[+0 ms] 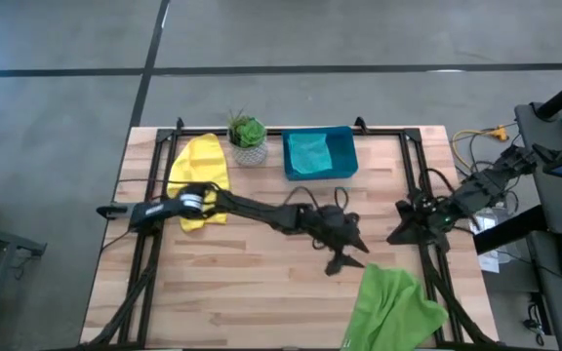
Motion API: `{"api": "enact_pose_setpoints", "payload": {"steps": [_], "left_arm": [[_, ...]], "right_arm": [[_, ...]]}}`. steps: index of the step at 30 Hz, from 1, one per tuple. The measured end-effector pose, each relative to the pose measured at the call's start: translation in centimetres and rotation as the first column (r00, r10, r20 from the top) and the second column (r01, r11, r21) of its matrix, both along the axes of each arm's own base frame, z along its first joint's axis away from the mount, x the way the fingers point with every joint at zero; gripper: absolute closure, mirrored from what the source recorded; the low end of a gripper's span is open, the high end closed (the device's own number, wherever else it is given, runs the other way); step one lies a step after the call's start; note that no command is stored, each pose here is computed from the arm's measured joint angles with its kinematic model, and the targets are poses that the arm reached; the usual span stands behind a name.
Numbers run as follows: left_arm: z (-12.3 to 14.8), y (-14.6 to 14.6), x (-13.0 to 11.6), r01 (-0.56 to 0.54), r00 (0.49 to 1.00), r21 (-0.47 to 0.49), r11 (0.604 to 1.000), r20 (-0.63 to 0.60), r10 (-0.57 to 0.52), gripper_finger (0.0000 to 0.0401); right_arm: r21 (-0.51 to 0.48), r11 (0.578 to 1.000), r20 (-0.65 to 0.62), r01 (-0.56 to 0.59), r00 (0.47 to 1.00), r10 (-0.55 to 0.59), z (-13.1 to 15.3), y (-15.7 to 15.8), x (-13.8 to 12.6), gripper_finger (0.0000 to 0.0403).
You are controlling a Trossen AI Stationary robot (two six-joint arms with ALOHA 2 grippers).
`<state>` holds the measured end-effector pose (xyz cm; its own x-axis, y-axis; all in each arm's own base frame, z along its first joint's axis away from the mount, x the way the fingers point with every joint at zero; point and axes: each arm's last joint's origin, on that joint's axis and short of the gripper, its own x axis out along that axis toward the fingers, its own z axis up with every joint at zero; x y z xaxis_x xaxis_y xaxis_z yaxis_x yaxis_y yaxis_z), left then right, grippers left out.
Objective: Fold microfiber towels
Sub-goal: Fold the green microfiber towel on top of the light blue microfiber towel into the dark blue bin
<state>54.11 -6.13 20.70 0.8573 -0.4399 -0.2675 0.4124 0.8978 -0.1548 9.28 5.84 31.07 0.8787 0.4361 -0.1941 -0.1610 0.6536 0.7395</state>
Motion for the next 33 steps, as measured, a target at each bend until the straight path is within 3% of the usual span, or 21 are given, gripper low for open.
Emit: {"api": "enact_pose_setpoints", "payload": {"steps": [4,12,16,23,27,30,33], "left_arm": [[-1.7,-1.3,1.8,-0.057,0.998,0.031,0.998,0.011,0.056,0.0186],[-6.1,-1.8,3.7,-0.126,0.962,0.046,0.991,-0.237,0.133,0.0186],[-6.7,-2.1,4.2,-0.126,0.970,0.066,0.990,-0.202,0.137,0.0186],[-9.2,-4.2,4.3,-0.089,0.984,0.216,0.972,-0.133,0.120,0.0186],[-10.1,-5.2,4.2,-0.115,0.977,0.252,0.961,-0.147,0.155,0.0190],[-10.7,-5.8,3.9,-0.120,0.961,0.294,0.948,-0.205,0.185,0.0221],[-11.5,-6.0,3.0,-0.088,0.926,0.347,0.934,-0.318,0.205,0.0296]], "right_arm": [[-0.010,1.000,0.050,-0.001,0.999,0.002,0.7,-0.4,-0.5,0.0360],[-0.016,1.000,0.074,0.024,0.997,-0.023,1.0,-0.6,-0.8,0.0360],[-0.017,0.999,0.076,0.043,0.996,-0.042,1.0,-0.7,-0.7,0.0360],[-0.002,0.999,0.084,0.047,0.995,-0.046,1.2,-0.6,-0.6,0.0360],[0.011,0.999,0.075,0.050,0.996,-0.050,1.2,-0.5,-0.5,0.0360],[0.015,0.998,0.066,0.054,0.996,-0.055,1.1,-0.4,-0.3,0.0360],[0.010,0.998,0.065,0.055,0.996,-0.055,1.1,-0.4,-0.3,0.0360]]}}
